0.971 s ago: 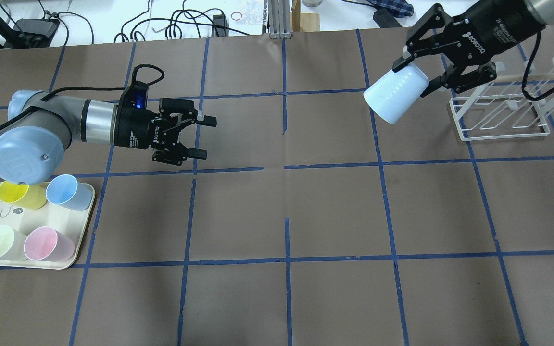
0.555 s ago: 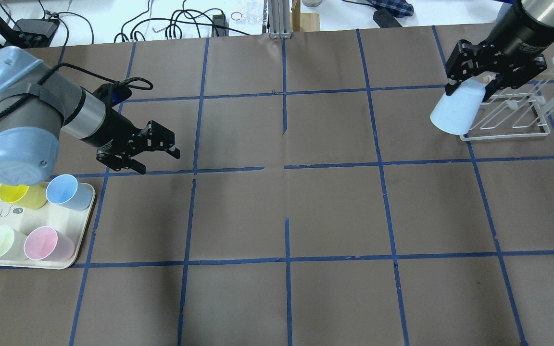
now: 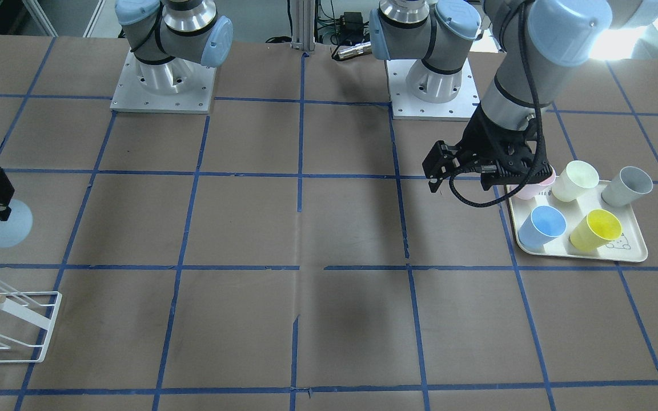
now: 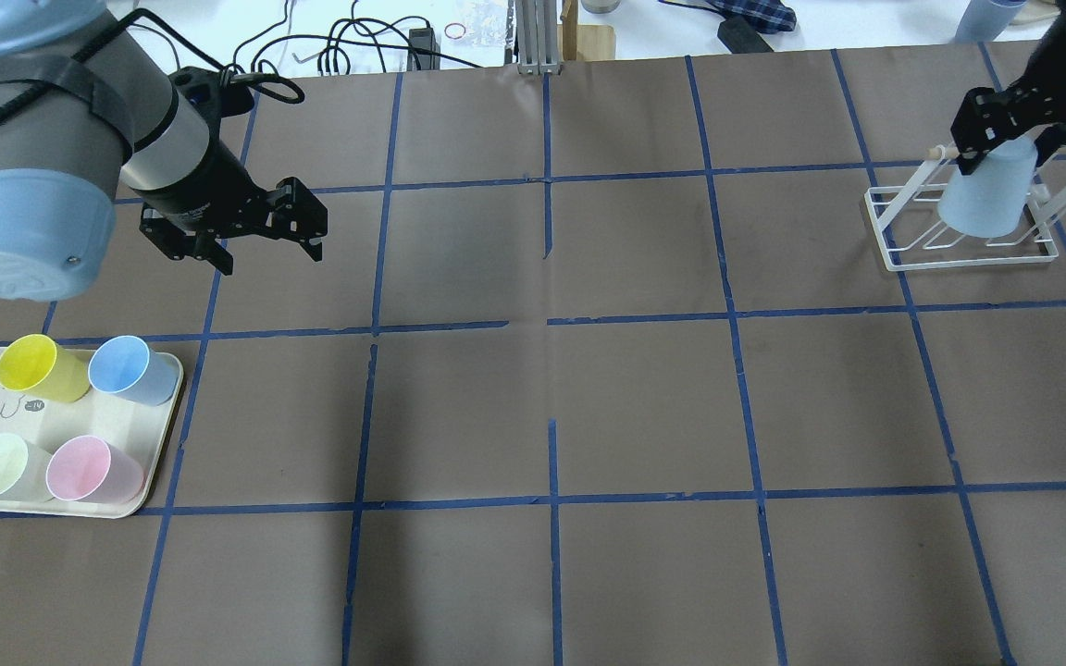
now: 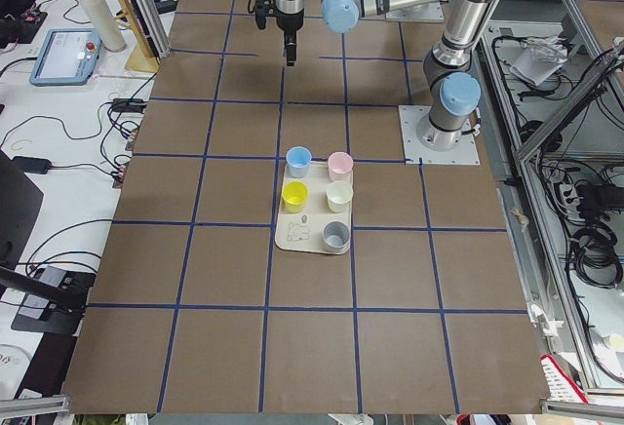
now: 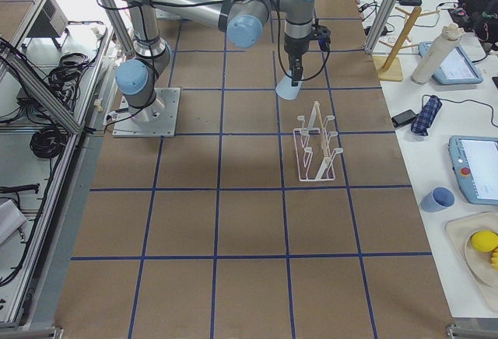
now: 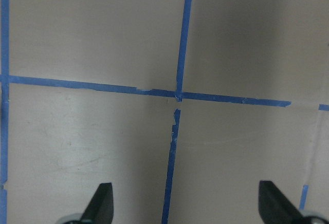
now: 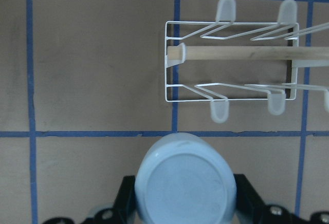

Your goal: Transfer IKEA cup to right arm and place on rack

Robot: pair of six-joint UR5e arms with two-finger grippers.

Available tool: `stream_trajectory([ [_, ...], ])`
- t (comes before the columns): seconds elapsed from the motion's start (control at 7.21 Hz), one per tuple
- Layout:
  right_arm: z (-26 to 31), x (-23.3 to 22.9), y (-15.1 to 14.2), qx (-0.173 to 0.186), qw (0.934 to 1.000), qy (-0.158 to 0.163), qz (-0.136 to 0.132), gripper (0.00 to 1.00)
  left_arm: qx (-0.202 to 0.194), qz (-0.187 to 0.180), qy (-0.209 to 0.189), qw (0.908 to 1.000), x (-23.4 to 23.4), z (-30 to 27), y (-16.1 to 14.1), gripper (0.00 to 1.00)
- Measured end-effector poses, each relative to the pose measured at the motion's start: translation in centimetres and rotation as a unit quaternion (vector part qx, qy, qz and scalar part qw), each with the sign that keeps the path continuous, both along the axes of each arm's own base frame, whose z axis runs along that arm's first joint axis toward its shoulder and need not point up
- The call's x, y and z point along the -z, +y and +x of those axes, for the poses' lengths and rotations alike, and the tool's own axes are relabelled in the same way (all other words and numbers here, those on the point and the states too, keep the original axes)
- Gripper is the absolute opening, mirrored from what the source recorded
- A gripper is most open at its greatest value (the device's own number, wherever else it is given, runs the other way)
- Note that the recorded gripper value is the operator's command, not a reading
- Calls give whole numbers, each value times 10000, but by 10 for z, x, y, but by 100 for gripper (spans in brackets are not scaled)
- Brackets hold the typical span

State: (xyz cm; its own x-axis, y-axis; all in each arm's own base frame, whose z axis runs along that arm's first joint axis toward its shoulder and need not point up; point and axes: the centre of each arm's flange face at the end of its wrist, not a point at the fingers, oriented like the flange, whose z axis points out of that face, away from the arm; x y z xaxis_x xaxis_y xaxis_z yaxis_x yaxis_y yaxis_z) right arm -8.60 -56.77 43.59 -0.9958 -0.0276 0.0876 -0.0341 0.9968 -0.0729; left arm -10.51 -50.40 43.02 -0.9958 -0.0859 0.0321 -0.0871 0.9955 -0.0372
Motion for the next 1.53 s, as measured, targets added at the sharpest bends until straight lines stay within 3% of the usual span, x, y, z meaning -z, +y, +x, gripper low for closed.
stream_trajectory([
  [0.14,-21,6,-3,8,10000,-7,-43,11,30,67,-126,9999,-29,-3,-1,100],
  [0.28,-29,11,-7,6,9999,-40,-113,2,-29,133,-189,9997,-50,-4,-4,100],
  [0.55,-36,20,-16,-42,9997,-64,-228,0,-267,158,-241,9992,-66,-5,-4,100],
  [1.11,-40,33,-32,-109,9985,-127,-515,2,177,-52,-290,9994,-88,-4,5,100],
  [1.39,-42,43,-37,-108,9986,-157,-488,21,211,-56,-282,9994,-92,-1,5,100],
  [1.53,-43,51,-39,-103,9988,-184,-435,45,208,-66,-282,9994,-94,0,6,100],
])
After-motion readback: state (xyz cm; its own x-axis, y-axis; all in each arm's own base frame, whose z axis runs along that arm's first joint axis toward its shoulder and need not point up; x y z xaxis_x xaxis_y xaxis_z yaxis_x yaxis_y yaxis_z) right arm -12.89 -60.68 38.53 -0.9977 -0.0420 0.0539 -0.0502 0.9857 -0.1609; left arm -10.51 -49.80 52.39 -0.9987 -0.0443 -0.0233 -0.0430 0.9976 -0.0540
